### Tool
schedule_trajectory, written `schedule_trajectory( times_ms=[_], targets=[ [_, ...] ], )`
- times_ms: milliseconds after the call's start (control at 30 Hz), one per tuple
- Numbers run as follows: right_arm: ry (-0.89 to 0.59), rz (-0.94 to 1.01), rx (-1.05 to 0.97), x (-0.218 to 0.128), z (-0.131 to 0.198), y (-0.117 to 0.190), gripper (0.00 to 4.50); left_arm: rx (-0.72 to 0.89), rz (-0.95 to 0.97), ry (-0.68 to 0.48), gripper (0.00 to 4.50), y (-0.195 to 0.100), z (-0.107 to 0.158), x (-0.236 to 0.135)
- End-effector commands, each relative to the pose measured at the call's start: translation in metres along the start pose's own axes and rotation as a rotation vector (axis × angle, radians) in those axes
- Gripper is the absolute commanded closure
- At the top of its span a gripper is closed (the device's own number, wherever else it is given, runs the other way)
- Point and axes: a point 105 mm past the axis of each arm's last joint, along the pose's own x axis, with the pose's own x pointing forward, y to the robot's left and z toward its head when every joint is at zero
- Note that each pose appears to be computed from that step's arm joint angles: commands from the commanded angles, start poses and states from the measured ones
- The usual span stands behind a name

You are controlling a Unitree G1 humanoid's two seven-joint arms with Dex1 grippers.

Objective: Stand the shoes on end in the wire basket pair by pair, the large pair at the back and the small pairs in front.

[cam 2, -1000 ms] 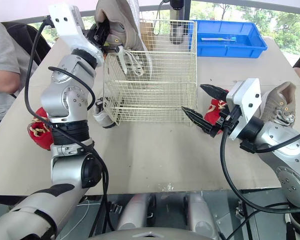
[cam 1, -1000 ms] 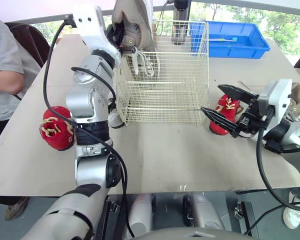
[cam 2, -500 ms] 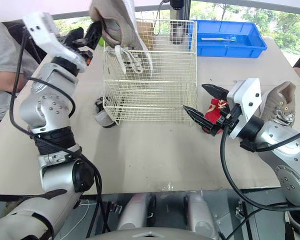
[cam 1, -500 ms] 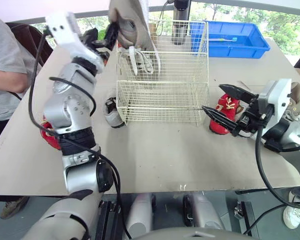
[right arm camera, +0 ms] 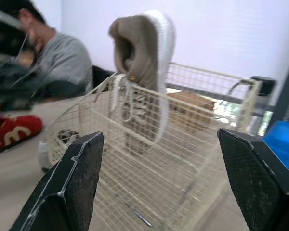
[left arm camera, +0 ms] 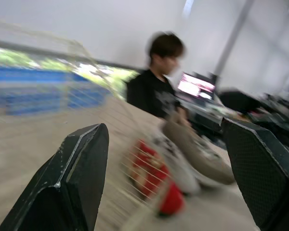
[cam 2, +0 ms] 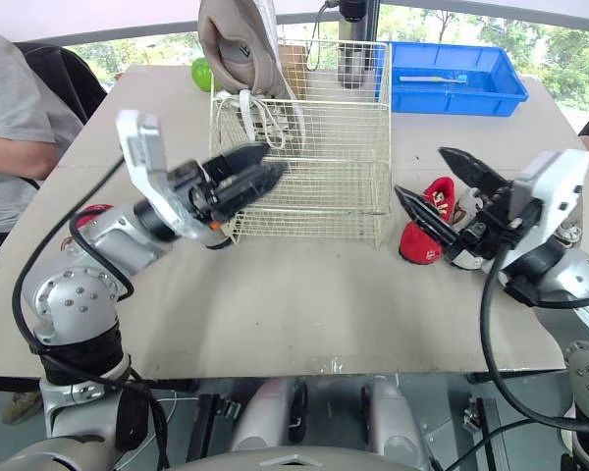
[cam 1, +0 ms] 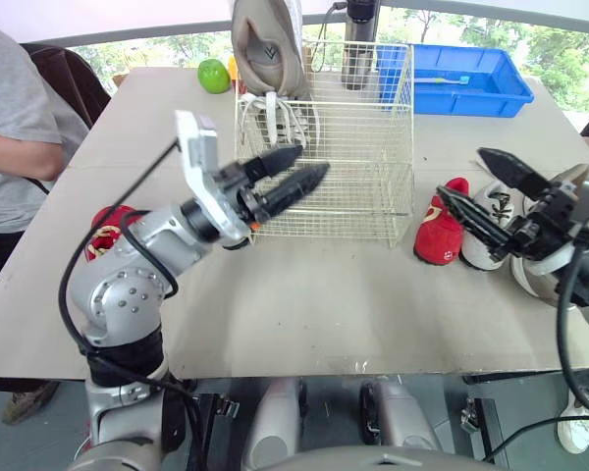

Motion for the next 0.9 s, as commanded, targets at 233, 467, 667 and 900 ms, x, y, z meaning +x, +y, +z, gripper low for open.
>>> schedule_trajectory(
  times_ms=[233, 467, 667, 900],
  targets=[
    [0.418, -0.512, -0.058, -0.063, -0.033, -0.098, 0.90, 0.061, -0.323, 0.235, 0.00, -0.048, -0.041, -0.013],
    [1.011, -0.627, -0.081, -0.102, -0.054, -0.156, 0.90, 0.089, -0.373, 0.213, 0.00, -0.059, -0.043, -0.006],
    [1.125, -0.671, 0.040, -0.113, -0.066, -0.194, 0.90, 0.105, -0.401, 0.172, 0.00, -0.075, -0.035, 0.007],
    [1.249, -0.614, 0.227, -0.100, -0.126, -0.203, 0.90, 0.115, -0.400, 0.147, 0.00, -0.082, -0.030, 0.017]
  ],
)
